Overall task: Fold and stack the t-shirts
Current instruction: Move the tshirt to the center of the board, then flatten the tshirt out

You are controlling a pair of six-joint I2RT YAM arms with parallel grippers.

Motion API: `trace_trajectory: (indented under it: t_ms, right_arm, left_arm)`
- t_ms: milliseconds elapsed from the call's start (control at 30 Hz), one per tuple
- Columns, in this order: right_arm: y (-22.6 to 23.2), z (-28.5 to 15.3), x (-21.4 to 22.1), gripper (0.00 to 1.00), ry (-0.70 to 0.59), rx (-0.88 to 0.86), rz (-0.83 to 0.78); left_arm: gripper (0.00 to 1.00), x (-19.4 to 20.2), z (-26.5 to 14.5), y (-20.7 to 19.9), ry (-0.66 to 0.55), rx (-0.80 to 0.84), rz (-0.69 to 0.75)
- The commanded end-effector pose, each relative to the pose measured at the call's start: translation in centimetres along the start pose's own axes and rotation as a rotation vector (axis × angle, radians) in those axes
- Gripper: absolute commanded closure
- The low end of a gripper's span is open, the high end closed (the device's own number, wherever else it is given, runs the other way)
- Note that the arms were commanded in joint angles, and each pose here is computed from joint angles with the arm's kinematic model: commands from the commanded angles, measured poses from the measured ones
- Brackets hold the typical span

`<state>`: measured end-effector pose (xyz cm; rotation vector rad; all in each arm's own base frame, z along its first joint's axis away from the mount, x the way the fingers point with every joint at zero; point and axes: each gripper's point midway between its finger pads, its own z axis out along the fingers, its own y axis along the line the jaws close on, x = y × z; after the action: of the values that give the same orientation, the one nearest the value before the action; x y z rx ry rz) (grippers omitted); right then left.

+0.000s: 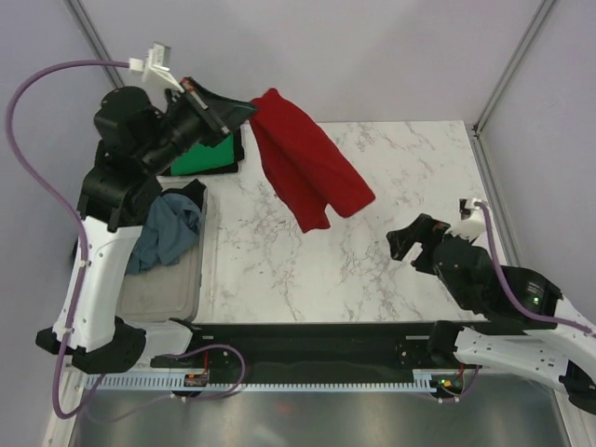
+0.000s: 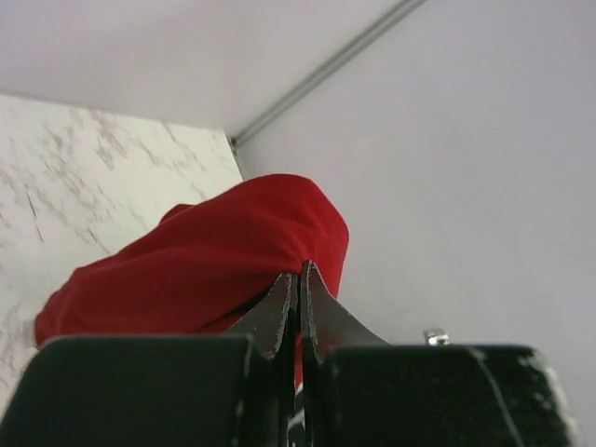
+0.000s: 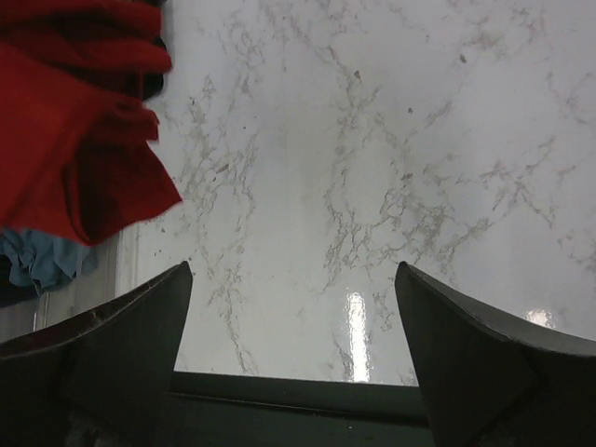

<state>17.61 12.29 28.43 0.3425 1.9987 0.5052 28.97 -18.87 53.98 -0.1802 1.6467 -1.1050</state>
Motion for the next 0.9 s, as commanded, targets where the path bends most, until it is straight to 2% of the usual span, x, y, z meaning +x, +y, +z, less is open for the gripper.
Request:
trace_trajectory:
  t_ms: [0,67,133,167,233,267,300,333,400,467,533,567,633,667,700,733,767,800,867]
  right_arm:
    - [-2.1,-2.2,-4.2,0.02,-0.116,0.072,0.014]
    - [-3.1,-3.1,-5.4,0.02,-0.149,0.094,0.021]
    - [-3.8,-4.0,-7.1,0.02,-0.205,0.106,0.058]
    - [-4.1,-4.2,-7.3,0.02,-0.216,0.116,0.058]
    - [-4.5,-4.1,-7.5,0.02,-0.237,0.138,0.053]
    - [-4.5,-3.7,-7.1,0.02,-0.230,0.147,0.041]
    - [-4.0,-3.0,-6.2,0.02,-0.196,0.158,0.009]
    - [-3.6,-2.6,-5.5,0.02,-0.166,0.159,-0.004]
    - [-2.7,-1.1,-3.5,0.02,-0.095,0.187,-0.051]
    - [-1.7,0.0,-1.1,0.02,-0.009,0.173,-0.059]
    - [-0.1,0.9,1.7,0.02,0.095,0.113,-0.080]
    - [1.3,1.8,2.9,0.02,0.120,0.057,-0.088]
    - [3.2,3.2,5.4,0.02,0.195,0.006,-0.114]
    - [5.1,3.7,7.2,0.02,0.262,-0.062,-0.103]
    - [5.8,4.9,9.5,0.02,0.326,-0.057,-0.151]
    - [7.3,5.6,10.7,0.02,0.354,-0.093,-0.149]
    - [8.0,5.9,12.2,0.02,0.402,-0.105,-0.163]
    - [8.3,7.0,14.8,0.02,0.459,-0.086,-0.201]
    - [9.9,8.2,17.0,0.02,0.499,-0.128,-0.191]
  left_arm:
    - [0.98,3.3,2.3,-1.1,0.096,0.011,0.007]
    - [0.98,6.4,3.8,-0.6,0.190,-0.012,-0.004]
    - [0.98,10.8,6.7,1.6,0.309,-0.076,-0.030]
    - [0.94,13.6,7.5,2.0,0.361,-0.100,-0.041]
    - [0.72,21.8,10.1,5.8,0.556,-0.181,-0.072]
    - [0.52,25.9,10.6,5.6,0.665,-0.157,-0.048]
    - [0.37,28.6,10.6,6.3,0.758,-0.155,-0.013]
    - [0.28,32.1,11.1,8.3,0.849,-0.203,0.001]
    - [0.20,33.4,10.4,9.4,0.890,-0.261,0.081]
    - [0.14,31.9,9.7,11.7,0.837,-0.344,0.117]
    - [0.13,29.4,8.9,13.2,0.783,-0.384,0.113]
    - [0.13,26.6,7.6,14.9,0.729,-0.423,0.088]
    - [0.14,23.4,6.0,17.0,0.655,-0.473,0.062]
    - [0.14,20.4,4.0,19.1,0.580,-0.518,0.030]
    - [0.14,19.1,3.1,20.2,0.547,-0.532,0.027]
    - [0.14,17.9,2.1,20.7,0.517,-0.526,0.016]
    - [0.13,16.8,0.6,23.4,0.494,-0.582,0.002]
    - [0.13,15.5,-0.7,23.1,0.456,-0.570,0.008]
    - [0.14,15.5,-2.5,25.1,0.447,-0.611,-0.006]
